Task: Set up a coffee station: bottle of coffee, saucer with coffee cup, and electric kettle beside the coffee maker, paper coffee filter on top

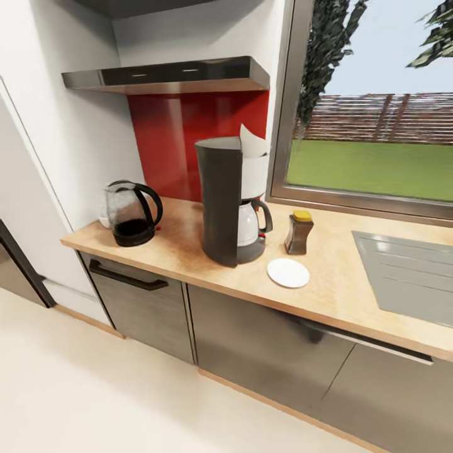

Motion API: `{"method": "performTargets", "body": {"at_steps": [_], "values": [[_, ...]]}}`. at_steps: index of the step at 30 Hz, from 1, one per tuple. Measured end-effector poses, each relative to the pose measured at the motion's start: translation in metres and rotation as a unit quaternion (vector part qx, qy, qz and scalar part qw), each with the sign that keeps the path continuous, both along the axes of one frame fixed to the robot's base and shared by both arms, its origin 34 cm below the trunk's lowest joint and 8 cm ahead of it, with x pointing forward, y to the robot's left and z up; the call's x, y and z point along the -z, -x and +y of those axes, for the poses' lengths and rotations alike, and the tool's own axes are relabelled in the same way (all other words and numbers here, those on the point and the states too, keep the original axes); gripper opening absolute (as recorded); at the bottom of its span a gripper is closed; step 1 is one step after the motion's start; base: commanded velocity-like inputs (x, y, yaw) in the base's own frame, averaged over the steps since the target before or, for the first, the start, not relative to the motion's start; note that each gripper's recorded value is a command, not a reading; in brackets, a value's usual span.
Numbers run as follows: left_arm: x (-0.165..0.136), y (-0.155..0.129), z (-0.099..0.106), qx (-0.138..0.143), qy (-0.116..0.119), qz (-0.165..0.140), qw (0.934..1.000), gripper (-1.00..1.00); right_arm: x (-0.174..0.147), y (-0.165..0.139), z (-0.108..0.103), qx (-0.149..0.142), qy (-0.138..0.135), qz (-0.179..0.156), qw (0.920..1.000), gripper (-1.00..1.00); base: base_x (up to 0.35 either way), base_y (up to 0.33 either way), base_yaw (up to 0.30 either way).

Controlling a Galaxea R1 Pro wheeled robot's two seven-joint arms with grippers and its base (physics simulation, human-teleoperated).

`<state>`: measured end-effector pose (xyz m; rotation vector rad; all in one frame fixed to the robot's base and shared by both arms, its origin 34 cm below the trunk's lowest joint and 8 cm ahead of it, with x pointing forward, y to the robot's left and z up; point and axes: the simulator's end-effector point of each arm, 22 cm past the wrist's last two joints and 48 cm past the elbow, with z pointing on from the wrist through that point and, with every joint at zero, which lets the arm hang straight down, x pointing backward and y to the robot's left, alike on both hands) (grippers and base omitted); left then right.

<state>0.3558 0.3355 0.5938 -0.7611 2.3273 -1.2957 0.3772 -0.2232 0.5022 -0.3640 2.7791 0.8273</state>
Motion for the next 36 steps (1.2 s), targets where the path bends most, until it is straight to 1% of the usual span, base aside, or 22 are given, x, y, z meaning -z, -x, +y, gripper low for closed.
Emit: {"method": "performTargets", "body": {"at_steps": [10,20,29,36], "values": [[0.0,0.0,0.0,0.0,0.0,0.0,1.0,1.0,0.0,0.0001,0.0022,-0.001,-0.001,0.0,1.0,1.0,0.136,0.284,-0.002],[0.0001,-0.0001,0.0,0.0,0.0,0.0,1.0,1.0,-0.0001,-0.0001,0.0028,-0.001,-0.002,0.0,1.0,1.0,0.018,0.298,0.0],[0.0002,-0.0001,0.0,0.0,0.0,0.0,1.0,1.0,-0.0001,0.0004,0.0028,-0.001,-0.002,0.001,1.0,1.0,0.001,0.081,0.0],[0.0001,-0.0001,0.0,0.0,0.0,0.0,1.0,1.0,0.0,0.0006,0.0029,-0.002,-0.002,0.0,1.0,1.0,0.0,0.239,0.0]]}}
